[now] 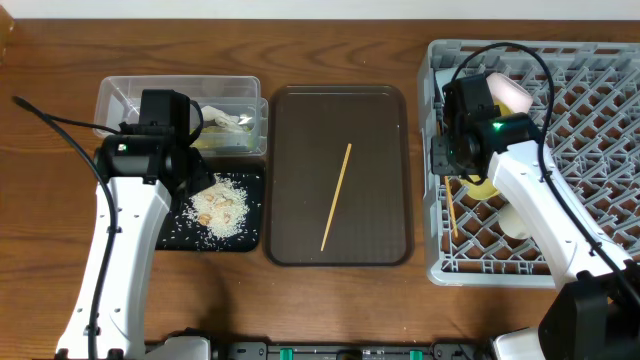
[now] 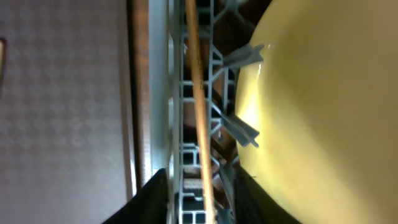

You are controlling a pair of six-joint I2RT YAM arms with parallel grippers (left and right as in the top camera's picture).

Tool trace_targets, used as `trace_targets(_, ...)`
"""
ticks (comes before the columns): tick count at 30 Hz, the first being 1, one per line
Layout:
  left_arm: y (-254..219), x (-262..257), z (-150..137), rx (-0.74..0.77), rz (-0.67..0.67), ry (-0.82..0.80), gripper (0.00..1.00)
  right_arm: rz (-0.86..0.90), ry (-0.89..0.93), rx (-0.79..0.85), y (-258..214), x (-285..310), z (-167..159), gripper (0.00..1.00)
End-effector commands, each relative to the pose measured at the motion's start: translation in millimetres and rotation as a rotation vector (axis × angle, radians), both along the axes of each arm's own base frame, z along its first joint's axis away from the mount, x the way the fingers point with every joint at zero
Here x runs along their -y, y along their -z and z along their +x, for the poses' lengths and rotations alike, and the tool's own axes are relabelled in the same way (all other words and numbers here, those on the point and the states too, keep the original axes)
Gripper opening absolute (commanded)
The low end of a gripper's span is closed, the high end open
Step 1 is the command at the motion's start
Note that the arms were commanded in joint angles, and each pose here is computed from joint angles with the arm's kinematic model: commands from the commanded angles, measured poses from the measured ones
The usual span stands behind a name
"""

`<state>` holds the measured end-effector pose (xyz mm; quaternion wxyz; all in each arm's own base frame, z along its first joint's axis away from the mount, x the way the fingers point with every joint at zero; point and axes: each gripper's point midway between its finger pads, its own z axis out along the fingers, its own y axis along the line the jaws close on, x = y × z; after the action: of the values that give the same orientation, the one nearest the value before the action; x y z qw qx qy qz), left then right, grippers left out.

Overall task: Sort waste into correct bins and load items into the dishwasher rack
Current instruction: 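Carry the chopstick right and drop it into the rack, then reach back to the brown tray and grasp the second chopstick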

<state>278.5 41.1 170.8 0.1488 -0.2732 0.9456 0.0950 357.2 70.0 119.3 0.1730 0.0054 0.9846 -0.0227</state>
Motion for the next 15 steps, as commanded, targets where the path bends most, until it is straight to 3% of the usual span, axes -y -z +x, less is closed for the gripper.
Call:
trace_targets(1,-4.6,-1.9,0.3,0.017,0.001,-0.020,0.77,0.048,-0.044,0.079,-23.6,-14.0,18.0,0.36)
trace_targets(7,-4.6,-1.9,0.3,0.017,0.000,-0.021,0.77,0.295,-0.230,0.190,-51.3,-94.5,32.1,0.41)
trace_targets(11,-4.6,-1.9,0.2,0.017,0.000,-0.021,0.77,0.316,-0.327,0.227,-51.6,-141.4,28.2,0.47)
trace_targets(15,-4.6,-1.9,0.3,0.017,0.000,-0.021,0.77,0.256,-0.337,0.184,-21.2,-170.2,20.1,0.48)
